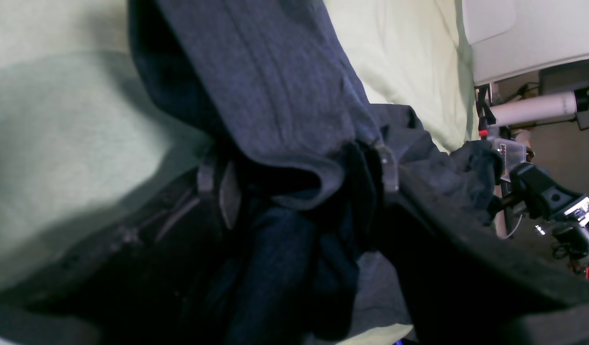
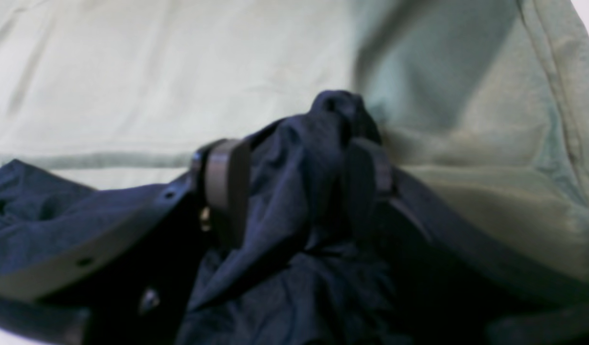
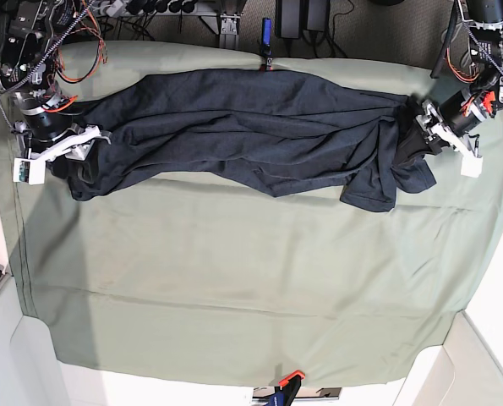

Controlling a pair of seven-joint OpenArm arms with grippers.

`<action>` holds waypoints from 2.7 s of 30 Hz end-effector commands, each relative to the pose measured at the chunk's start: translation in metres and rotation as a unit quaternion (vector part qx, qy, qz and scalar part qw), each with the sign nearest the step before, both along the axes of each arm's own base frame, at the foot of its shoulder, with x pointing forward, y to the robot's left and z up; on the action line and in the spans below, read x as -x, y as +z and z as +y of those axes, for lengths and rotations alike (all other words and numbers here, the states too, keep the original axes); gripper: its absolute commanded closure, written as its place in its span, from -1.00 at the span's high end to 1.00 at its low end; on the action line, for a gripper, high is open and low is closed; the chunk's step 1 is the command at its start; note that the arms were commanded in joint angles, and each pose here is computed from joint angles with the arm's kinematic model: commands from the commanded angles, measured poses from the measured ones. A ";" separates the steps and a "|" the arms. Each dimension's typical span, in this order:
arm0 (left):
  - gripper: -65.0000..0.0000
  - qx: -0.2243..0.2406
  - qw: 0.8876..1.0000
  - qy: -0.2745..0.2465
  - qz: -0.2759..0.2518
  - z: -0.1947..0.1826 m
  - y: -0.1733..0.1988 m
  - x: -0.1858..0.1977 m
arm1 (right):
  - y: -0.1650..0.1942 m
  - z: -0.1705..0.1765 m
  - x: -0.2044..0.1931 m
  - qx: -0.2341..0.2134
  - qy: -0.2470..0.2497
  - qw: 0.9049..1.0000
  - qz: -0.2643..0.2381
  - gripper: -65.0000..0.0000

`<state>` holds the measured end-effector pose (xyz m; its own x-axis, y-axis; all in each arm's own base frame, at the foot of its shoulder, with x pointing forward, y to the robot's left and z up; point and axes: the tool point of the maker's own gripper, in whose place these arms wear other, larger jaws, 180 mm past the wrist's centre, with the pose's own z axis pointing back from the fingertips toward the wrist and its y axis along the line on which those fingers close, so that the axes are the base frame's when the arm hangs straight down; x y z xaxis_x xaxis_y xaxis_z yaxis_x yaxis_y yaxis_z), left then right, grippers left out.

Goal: Fold the T-shirt properly
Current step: 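Grasp the shirt end with the left gripper and fold it inward, then lift the navy shirt end with the left gripper and lay it over the middle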

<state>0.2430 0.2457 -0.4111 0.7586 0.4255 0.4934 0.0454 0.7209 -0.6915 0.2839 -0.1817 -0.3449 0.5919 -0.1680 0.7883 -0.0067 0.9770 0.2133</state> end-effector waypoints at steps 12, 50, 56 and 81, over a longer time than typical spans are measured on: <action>-1.00 -0.099 0.994 0.041 -0.024 0.049 0.005 -0.010 | 0.013 -0.001 -0.007 0.001 0.001 1.000 -0.025 -0.02; -0.68 -0.252 0.891 -0.291 -0.241 -0.161 0.079 -0.024 | 0.006 -0.003 -0.002 0.000 0.001 1.000 -0.002 -0.02; 0.09 -0.251 0.882 -0.336 -0.216 -0.187 0.053 -0.010 | 0.003 -0.014 0.012 -0.012 0.002 1.000 0.009 0.15; 0.09 -0.143 0.923 -0.251 -0.255 -0.159 0.125 -0.033 | -0.057 0.080 0.032 -0.073 0.141 0.984 0.087 0.37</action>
<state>0.2723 0.0881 -0.2998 0.5040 -0.1337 0.8533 0.6702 0.6836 -0.2888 0.2522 -0.1044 -0.4053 0.7531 -0.0935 0.6513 -0.2093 0.9043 0.3719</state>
